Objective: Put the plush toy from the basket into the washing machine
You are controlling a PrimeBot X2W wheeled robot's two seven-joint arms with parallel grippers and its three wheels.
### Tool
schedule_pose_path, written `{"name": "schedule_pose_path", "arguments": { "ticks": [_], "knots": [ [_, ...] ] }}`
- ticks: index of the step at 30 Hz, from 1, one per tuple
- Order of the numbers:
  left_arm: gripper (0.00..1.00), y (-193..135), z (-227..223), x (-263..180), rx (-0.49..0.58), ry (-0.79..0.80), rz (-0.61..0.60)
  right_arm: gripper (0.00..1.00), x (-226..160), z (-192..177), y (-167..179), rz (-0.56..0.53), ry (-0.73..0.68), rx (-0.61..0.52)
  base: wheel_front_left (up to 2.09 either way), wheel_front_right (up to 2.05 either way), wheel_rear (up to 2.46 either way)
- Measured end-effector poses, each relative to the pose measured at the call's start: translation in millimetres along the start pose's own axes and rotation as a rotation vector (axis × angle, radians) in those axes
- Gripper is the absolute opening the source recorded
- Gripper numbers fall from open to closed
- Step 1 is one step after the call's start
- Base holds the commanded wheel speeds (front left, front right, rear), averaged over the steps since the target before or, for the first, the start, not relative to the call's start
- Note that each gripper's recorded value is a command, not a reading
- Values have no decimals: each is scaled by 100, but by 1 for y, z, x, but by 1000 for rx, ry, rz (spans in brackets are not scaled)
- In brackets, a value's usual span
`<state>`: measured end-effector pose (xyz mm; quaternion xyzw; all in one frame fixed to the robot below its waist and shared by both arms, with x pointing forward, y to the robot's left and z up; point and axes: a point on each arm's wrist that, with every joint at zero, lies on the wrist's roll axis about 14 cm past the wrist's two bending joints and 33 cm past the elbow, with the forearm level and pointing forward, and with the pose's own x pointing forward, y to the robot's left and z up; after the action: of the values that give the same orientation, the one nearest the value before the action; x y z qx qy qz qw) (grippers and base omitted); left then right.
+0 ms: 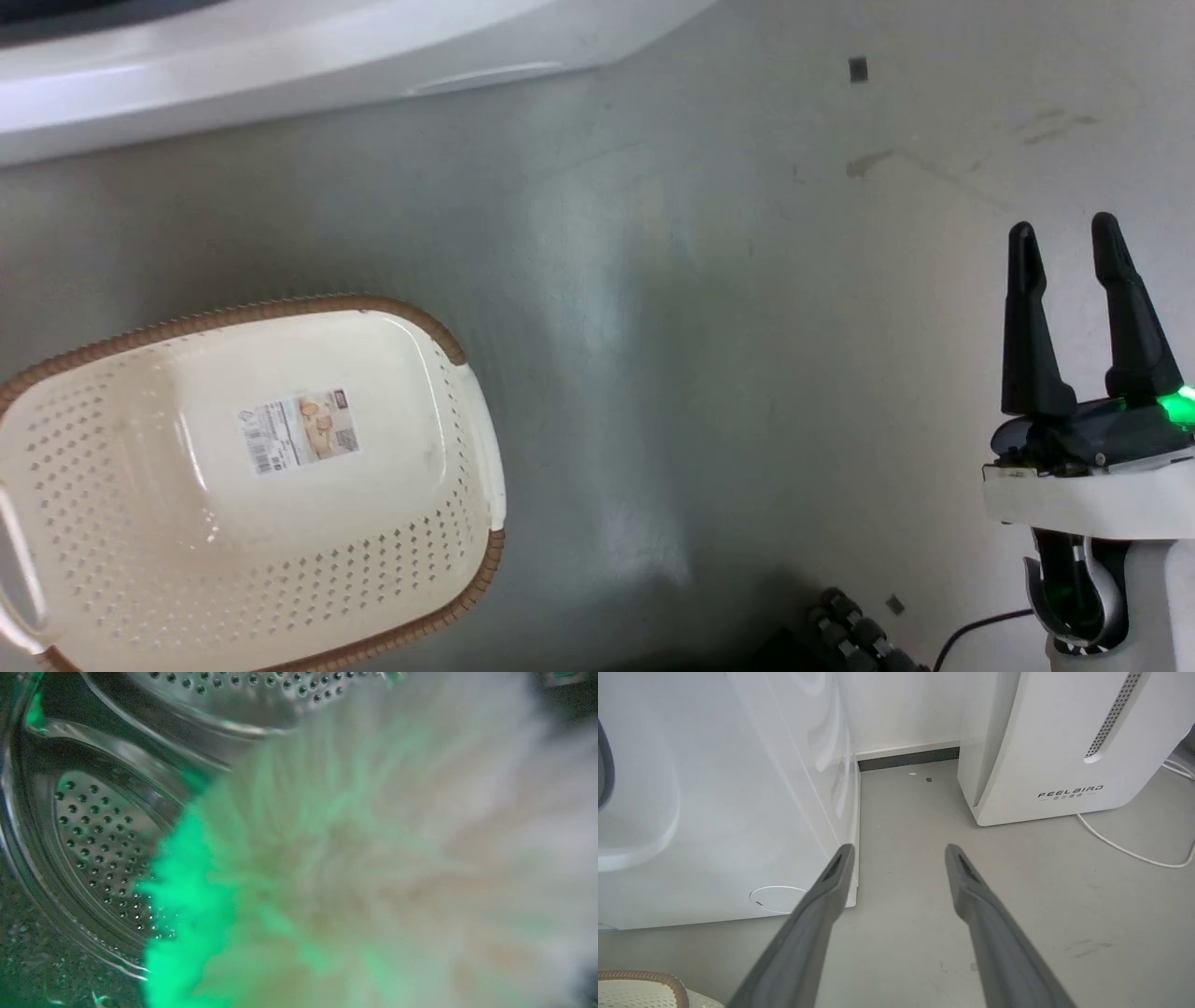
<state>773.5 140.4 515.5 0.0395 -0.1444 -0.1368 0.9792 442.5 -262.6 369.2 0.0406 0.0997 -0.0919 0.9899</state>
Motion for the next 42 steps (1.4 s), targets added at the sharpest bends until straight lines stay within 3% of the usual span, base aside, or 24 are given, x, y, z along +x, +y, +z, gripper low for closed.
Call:
{"name": "schedule_pose_path", "arguments": {
  "ticks": [4, 11, 20, 21, 22, 31, 42],
  "knots": [
    [0, -4, -14, 14, 24, 3, -9, 100, 3, -13, -3, -7, 31, -7, 0, 0, 0],
    [0, -23, -87, 8, 75, 236, -82, 100, 9, -31, 2, 7, 67, -5, 0, 0, 0],
    [0, -36, -122, -1, 131, 408, -175, 100, 14, -39, 10, 28, 80, 5, 0, 0, 0],
    [24, -36, -122, -1, 136, 414, -179, 100, 14, -39, 10, 29, 79, 6, 0, 0, 0],
    [100, -34, -121, -1, 133, 412, -175, 100, 14, -38, 11, 30, 78, 7, 0, 0, 0],
    [100, -25, -104, -9, 148, 394, -168, 100, 12, -18, 13, 36, 32, 7, 0, 0, 0],
    [100, -32, -54, -49, 72, 373, -149, 100, 1, 39, 27, 82, -98, -6, 0, 0, 0]
  ]
}}
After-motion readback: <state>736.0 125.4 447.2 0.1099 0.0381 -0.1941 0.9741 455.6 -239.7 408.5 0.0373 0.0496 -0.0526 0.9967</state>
